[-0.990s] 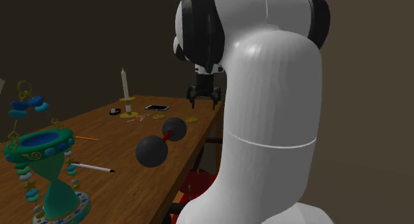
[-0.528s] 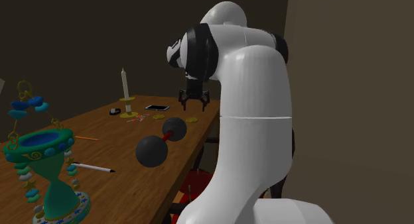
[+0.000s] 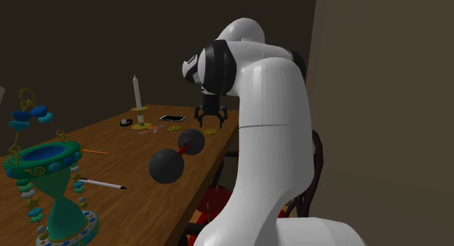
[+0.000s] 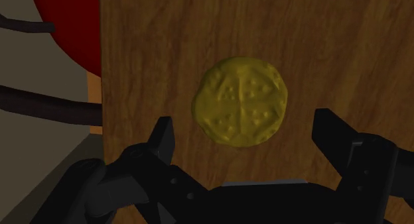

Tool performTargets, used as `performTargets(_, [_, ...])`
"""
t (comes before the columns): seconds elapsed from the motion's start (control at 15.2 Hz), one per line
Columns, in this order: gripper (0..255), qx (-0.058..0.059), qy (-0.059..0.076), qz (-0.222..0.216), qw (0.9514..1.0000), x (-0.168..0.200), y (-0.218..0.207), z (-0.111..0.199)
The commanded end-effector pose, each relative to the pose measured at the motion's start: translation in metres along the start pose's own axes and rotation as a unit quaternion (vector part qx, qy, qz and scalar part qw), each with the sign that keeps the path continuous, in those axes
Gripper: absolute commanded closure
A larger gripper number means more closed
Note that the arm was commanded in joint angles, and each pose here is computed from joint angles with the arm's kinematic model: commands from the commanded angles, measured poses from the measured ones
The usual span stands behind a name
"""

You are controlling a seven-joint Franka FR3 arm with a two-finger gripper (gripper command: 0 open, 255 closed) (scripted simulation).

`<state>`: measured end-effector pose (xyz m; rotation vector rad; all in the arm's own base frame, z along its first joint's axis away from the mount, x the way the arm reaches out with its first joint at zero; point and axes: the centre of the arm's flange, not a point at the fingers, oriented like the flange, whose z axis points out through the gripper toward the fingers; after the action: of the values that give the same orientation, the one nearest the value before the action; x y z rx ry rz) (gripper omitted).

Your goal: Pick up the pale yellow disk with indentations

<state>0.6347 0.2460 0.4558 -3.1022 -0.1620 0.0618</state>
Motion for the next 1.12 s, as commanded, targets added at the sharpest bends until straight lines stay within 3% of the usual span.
performTargets(0.0, [0,0.0,0.0,0.0,1.0,0.0,0.0,0.014])
performTargets(0.13, [0,0.0,0.0,0.0,1.0,0.0,0.0,0.014])
performTargets(0.2, [255,0.0,0.0,0.0,1.0,0.0,0.0,0.014])
performTargets(0.79, [255,0.0,0.0,0.0,1.0,0.0,0.0,0.014])
performTargets(1.06, [255,0.0,0.0,0.0,1.0,-0.001,-0.001,-0.007])
